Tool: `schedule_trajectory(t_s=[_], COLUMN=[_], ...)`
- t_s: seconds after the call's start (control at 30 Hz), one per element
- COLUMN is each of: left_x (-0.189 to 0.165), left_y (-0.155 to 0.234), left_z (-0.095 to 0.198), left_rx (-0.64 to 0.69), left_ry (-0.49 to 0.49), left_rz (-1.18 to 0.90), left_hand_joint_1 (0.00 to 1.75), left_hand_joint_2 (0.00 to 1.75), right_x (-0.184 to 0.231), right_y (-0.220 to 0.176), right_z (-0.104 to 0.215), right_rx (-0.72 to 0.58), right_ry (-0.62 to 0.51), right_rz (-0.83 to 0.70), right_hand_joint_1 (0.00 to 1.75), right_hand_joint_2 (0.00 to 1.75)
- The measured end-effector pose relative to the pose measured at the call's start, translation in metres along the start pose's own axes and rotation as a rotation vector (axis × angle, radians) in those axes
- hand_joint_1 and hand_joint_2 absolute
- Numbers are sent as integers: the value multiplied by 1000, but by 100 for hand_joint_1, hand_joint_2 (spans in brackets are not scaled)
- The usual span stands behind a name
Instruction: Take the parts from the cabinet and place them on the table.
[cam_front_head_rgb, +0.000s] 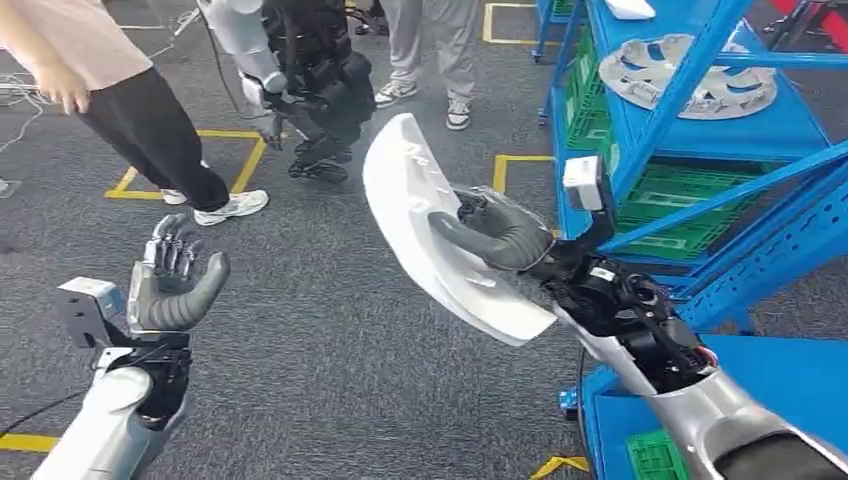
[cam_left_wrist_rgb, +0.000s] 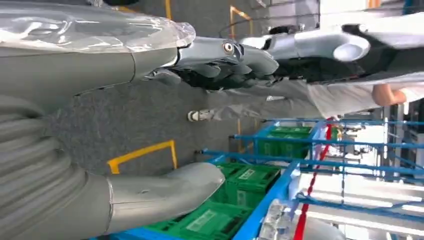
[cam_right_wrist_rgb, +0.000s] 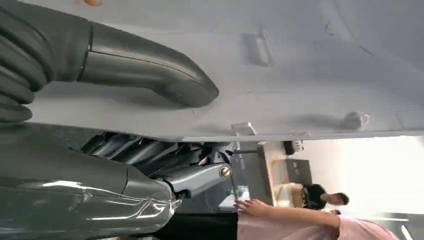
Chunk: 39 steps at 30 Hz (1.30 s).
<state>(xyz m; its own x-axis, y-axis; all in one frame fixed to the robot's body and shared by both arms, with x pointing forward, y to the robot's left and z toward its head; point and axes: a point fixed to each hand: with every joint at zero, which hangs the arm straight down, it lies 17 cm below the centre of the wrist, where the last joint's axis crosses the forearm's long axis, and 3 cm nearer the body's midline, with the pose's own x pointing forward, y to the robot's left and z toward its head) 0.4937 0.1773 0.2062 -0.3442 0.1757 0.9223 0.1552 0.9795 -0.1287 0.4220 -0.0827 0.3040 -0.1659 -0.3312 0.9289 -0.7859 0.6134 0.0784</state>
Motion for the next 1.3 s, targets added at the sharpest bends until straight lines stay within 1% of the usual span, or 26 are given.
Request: schedule_trajectory(t_s=[0.2,0.33,0.53,0.7,1.3], left_x=[-4,2,2,-4,-11], left_y=[0,0,0,-1,1], left_z=[1,-5,-6,-2,1], left_rx=[0,-2,2,3,7], left_ry=[10,-7,-10,5,18], left_rz=[3,3,7,11,9], left_hand_joint_1=[0,0,0,0,0], left_hand_joint_2=[175,175,175,175,175], right_x=[-4,-3,-5,-14,-19], right_y=[-3,-3,-4,-5,-7], right_z=[1,1,2,5,7], right_rx=[-12,-12,-10,-19,-32], right_ry=[10,2,5,21,32], right_rz=[-5,3,3,-8,-16], right_hand_joint_1=[175,175,175,175,175], right_hand_joint_2=[175,175,175,175,175])
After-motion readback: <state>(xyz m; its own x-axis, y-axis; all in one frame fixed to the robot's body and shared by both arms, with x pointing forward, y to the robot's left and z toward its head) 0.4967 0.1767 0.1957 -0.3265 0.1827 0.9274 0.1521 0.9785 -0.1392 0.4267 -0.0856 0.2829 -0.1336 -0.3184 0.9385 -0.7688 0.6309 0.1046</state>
